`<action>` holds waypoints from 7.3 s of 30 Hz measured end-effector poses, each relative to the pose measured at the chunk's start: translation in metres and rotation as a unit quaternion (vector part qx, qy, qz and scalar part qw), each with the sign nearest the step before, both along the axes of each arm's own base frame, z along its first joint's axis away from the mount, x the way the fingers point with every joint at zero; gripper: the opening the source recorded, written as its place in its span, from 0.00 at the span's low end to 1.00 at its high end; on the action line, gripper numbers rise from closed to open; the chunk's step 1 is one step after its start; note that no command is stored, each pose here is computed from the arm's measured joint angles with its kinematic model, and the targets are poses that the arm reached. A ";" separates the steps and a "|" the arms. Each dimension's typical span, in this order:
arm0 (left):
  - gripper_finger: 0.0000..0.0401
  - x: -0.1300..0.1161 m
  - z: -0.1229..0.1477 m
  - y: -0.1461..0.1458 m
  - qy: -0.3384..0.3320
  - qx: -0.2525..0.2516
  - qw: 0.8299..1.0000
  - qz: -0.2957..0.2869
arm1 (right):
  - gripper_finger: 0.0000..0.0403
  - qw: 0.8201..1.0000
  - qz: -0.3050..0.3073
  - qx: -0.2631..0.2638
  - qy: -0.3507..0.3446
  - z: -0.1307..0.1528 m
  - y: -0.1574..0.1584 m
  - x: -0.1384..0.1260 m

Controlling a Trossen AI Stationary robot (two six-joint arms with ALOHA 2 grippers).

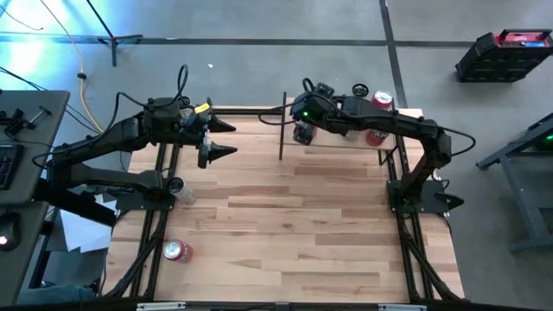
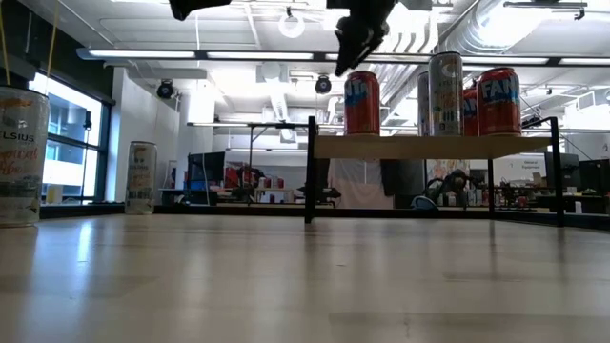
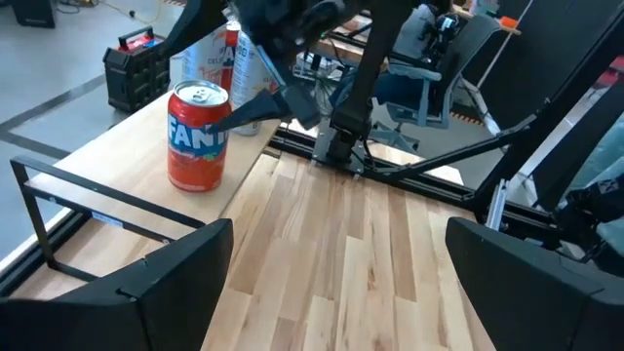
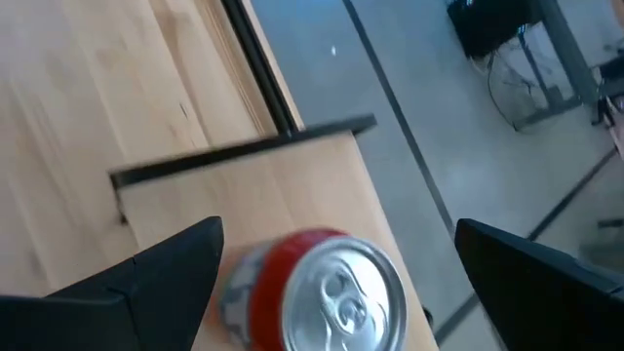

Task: Place canned beverage on shelf
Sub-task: Put the orange soda can on the shelf

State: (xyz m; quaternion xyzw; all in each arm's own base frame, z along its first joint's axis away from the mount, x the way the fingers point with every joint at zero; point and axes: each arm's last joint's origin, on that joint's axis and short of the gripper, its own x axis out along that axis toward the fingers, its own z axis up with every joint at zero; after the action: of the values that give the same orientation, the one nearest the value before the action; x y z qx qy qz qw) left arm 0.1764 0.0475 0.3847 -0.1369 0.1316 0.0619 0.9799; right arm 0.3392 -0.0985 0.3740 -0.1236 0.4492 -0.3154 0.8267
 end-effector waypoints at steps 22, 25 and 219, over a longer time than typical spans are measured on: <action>0.91 0.000 -0.001 0.000 0.007 -0.002 1.000 0.000 | 0.98 0.993 -0.079 -0.020 0.081 -0.009 -0.007 -0.017; 0.91 -0.001 -0.002 0.000 0.011 -0.003 1.000 0.000 | 0.98 0.993 -0.081 -0.020 0.088 -0.010 -0.007 -0.019; 0.91 0.002 0.007 -0.003 -0.036 -0.017 0.999 0.019 | 0.98 0.994 -0.097 -0.005 0.057 0.017 -0.095 -0.076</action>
State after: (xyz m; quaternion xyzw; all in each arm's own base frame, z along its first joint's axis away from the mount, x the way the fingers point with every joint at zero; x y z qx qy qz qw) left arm 0.1786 0.0444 0.3915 -0.1577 0.0947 0.0732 0.9802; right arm 0.2632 -0.1939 0.3909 -0.1009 0.5038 -0.3886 0.7649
